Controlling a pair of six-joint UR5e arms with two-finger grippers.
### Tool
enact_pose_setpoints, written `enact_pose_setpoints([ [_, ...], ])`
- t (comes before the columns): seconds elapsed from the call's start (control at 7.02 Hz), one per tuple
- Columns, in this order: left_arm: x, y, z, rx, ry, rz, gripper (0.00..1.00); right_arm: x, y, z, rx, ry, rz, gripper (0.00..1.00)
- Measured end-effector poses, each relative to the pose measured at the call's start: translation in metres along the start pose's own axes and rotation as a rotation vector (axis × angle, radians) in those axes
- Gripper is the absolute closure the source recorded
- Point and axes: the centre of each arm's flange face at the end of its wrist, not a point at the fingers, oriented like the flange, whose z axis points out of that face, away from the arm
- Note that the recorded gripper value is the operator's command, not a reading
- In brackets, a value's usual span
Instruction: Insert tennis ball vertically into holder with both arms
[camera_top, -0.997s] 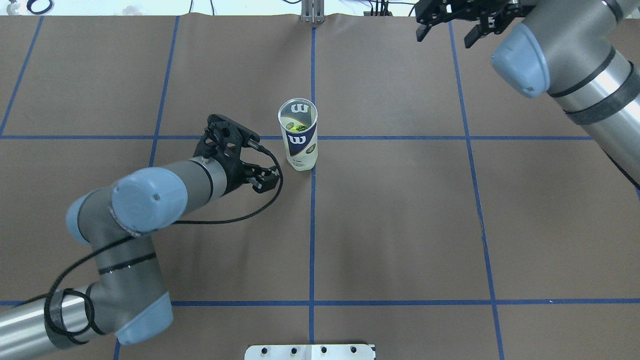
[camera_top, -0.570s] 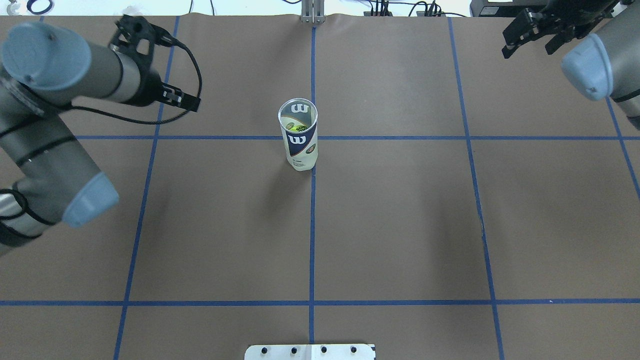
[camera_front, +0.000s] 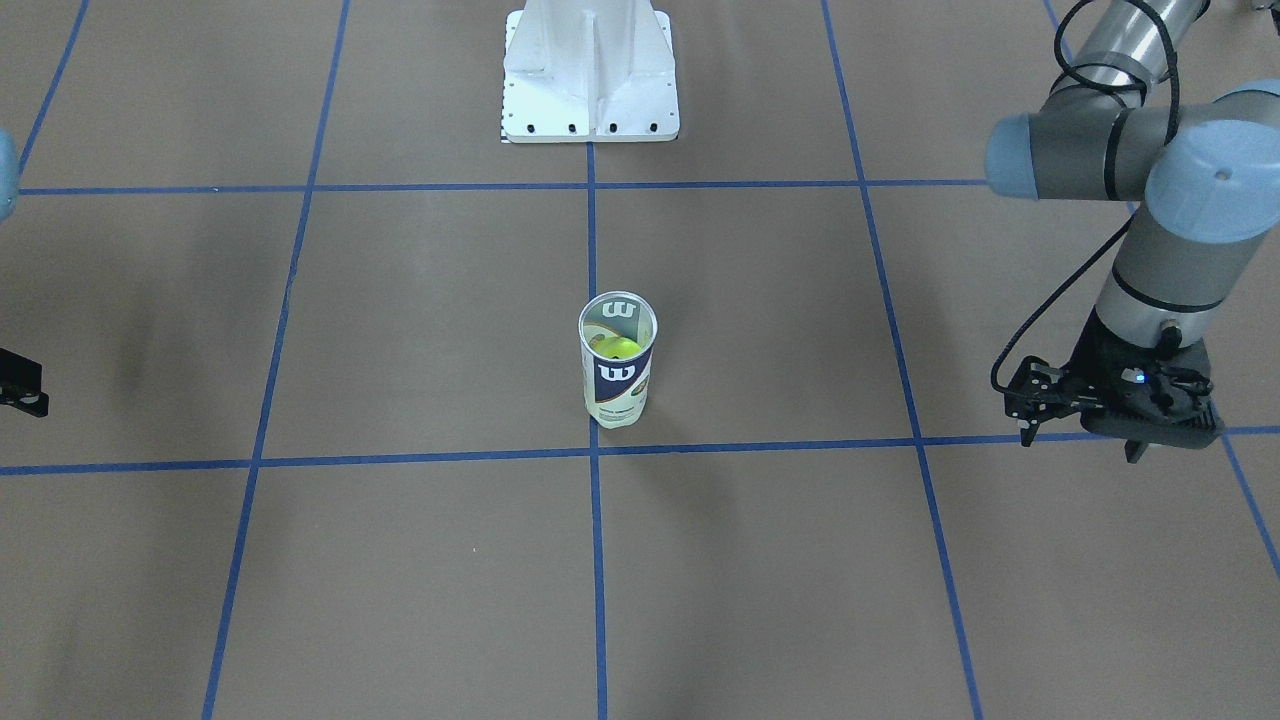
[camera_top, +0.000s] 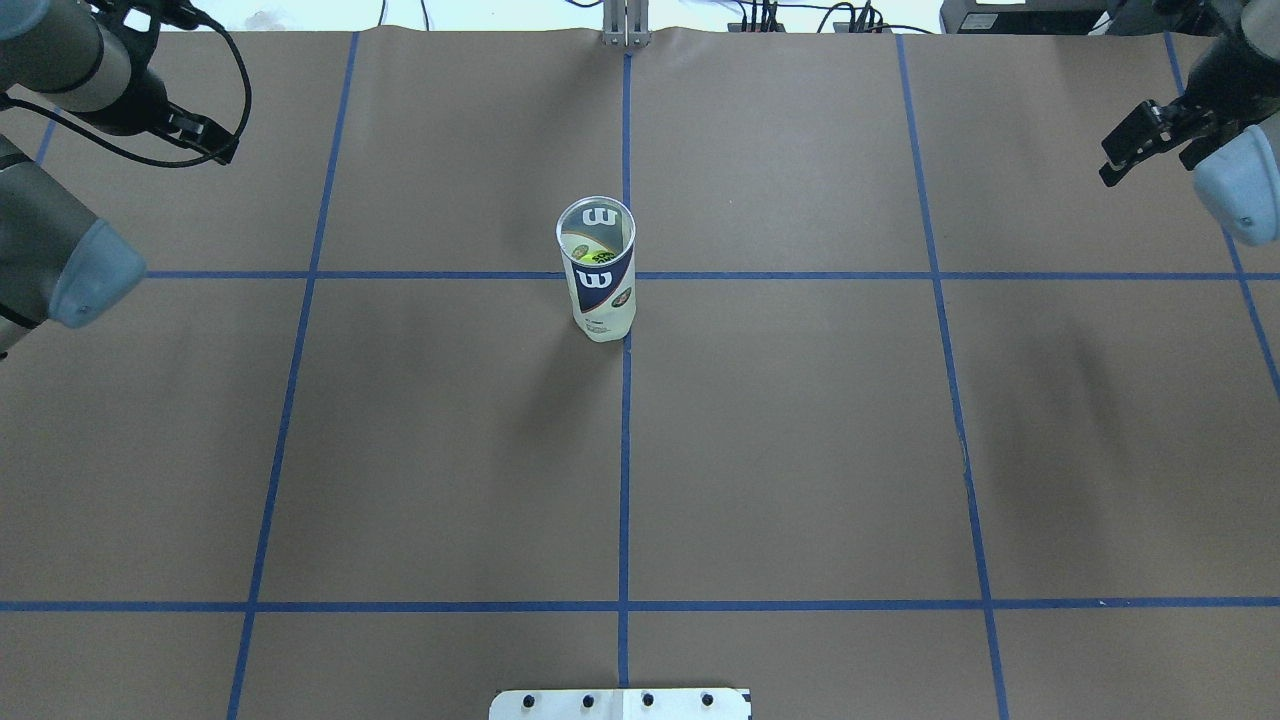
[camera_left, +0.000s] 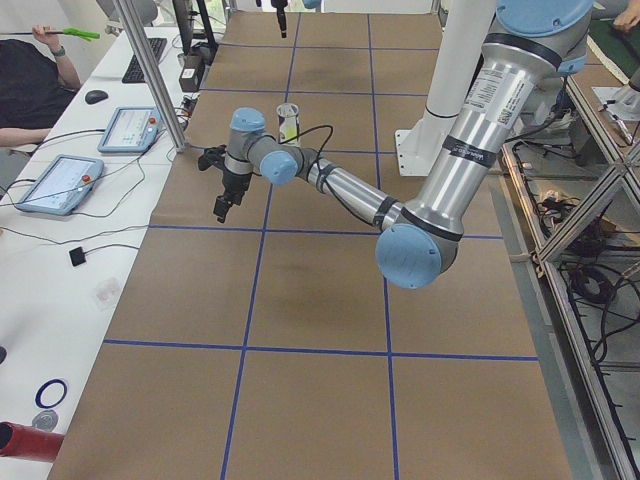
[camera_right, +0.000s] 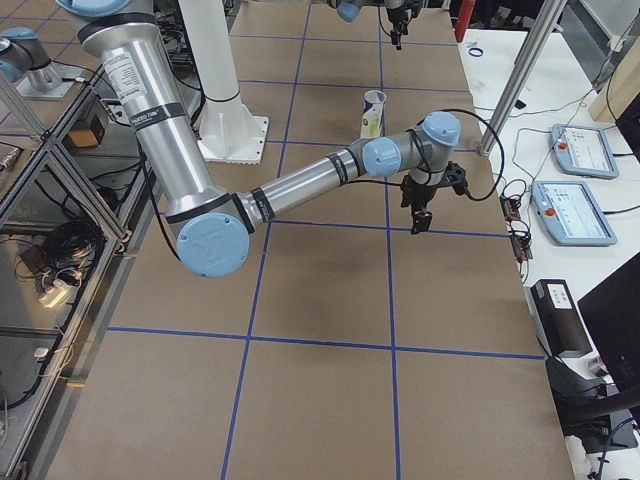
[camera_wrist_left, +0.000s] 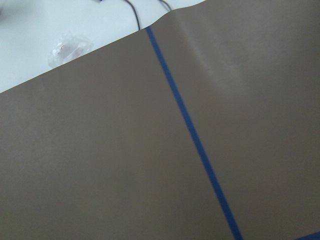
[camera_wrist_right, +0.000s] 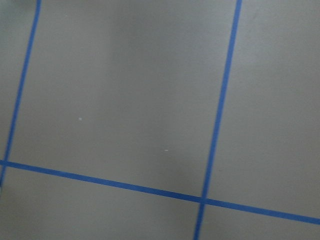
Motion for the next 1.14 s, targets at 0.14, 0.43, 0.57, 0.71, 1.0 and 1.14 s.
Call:
enact_pose_setpoints([
  [0.14,-0.019,0.0,0.01,-0.02,-0.021,-0.027,0.0,0.003,0.001,0.003,0.006,0.003,-0.005,0.01],
  [0.43,-0.048,-0.003,0.017,-0.013,-0.039,-0.061,0.0,0.011,0.004,0.001,0.051,-0.004,-0.03,0.01],
  [0.57,-0.061,0.001,0.027,-0.028,-0.05,-0.074,0.0,0.015,0.007,-0.001,0.068,-0.007,-0.036,0.01],
  [0.71,-0.078,0.008,0.04,-0.058,-0.065,-0.073,0.01,0.023,0.01,-0.002,0.076,-0.006,-0.031,0.01],
  [1.0,-0.143,0.015,0.024,-0.172,-0.016,-0.02,0.01,0.039,0.016,-0.004,0.08,-0.002,-0.013,0.01],
  [1.14,-0.18,0.02,0.006,-0.211,0.044,-0.035,0.01,0.051,0.021,-0.005,0.079,0.0,0.004,0.01],
])
